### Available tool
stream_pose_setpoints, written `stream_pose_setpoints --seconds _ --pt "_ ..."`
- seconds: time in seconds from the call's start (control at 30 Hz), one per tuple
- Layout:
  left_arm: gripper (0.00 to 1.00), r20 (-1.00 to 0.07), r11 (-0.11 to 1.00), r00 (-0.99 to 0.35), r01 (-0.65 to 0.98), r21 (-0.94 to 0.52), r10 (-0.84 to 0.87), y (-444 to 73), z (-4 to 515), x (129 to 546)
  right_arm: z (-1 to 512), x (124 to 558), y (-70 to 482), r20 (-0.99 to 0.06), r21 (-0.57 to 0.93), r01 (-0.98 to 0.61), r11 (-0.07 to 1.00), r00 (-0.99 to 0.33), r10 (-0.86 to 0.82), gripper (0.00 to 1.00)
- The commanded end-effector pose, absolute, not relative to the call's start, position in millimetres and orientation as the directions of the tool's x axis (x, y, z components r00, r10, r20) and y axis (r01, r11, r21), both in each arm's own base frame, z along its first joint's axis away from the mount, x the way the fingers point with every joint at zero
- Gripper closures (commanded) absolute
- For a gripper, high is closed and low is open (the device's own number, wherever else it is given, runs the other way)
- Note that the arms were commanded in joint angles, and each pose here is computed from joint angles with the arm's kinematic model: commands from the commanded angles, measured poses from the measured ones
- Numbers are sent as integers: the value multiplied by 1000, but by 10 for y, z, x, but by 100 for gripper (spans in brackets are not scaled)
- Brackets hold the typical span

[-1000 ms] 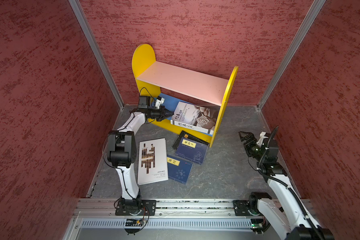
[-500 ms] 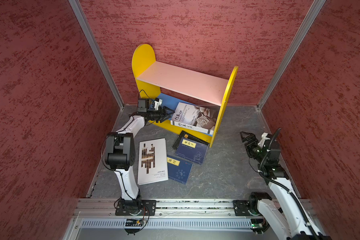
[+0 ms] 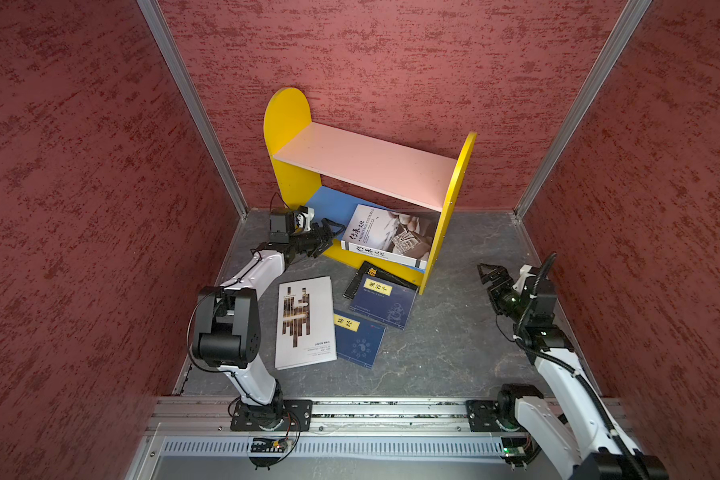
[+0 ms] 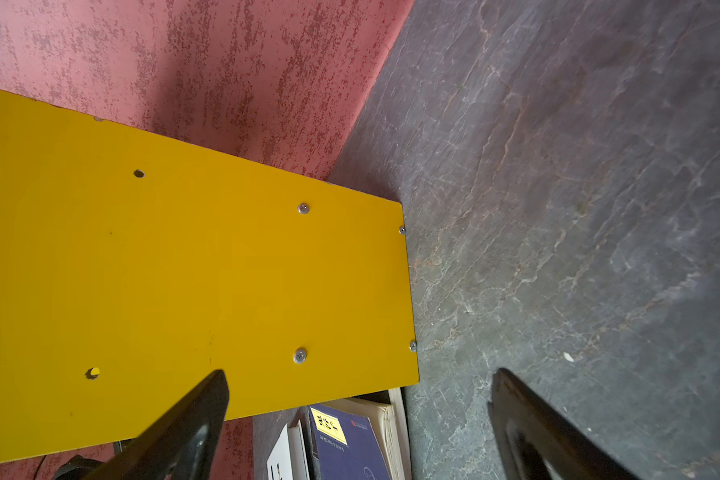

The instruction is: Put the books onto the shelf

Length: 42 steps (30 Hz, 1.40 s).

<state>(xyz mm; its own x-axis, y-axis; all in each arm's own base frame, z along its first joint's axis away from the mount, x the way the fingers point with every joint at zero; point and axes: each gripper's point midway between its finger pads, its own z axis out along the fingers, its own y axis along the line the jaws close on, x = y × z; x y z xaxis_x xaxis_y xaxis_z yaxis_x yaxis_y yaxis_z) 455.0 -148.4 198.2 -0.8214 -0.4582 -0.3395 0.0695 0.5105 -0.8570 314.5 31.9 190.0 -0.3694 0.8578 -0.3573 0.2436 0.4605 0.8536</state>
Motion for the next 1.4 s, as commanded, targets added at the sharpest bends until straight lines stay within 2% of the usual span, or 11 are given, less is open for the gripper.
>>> stream_pose_setpoints --seconds 0.0,0.17,0.57,0.97,1.07,1.17,1.3,1.37 --pt "1 -349 510 -805 66 -857 -481 -1528 2007 4555 2055 3201 372 -391 858 181 480 -375 840 1" --pt "1 -342 490 -808 77 -868 -480 -1690 2010 4533 2059 3210 379 -403 850 178 495 -385 830 1" --pt "1 -213 362 -801 -4 -932 -559 -1821 1795 4513 2004 3216 389 -397 849 183 495 -396 828 1" --pt "16 -174 305 -816 -3 -952 -551 -1917 1830 4476 1972 3189 357 -396 845 203 495 -383 834 1" --pt "22 -172 304 -818 -3 -953 -548 -1949 1832 4470 1967 3183 354 -395 845 206 493 -382 836 1" --pt "31 -176 304 -814 -1 -953 -553 -1952 1842 4478 1941 3176 349 -391 844 215 492 -381 838 1" --pt "36 -176 307 -814 -2 -952 -553 -1951 1832 4476 1926 3163 336 -387 845 222 487 -375 843 1" --pt "41 -179 308 -814 0 -951 -553 -1947 1831 4475 1914 3150 330 -386 844 227 485 -372 845 1"
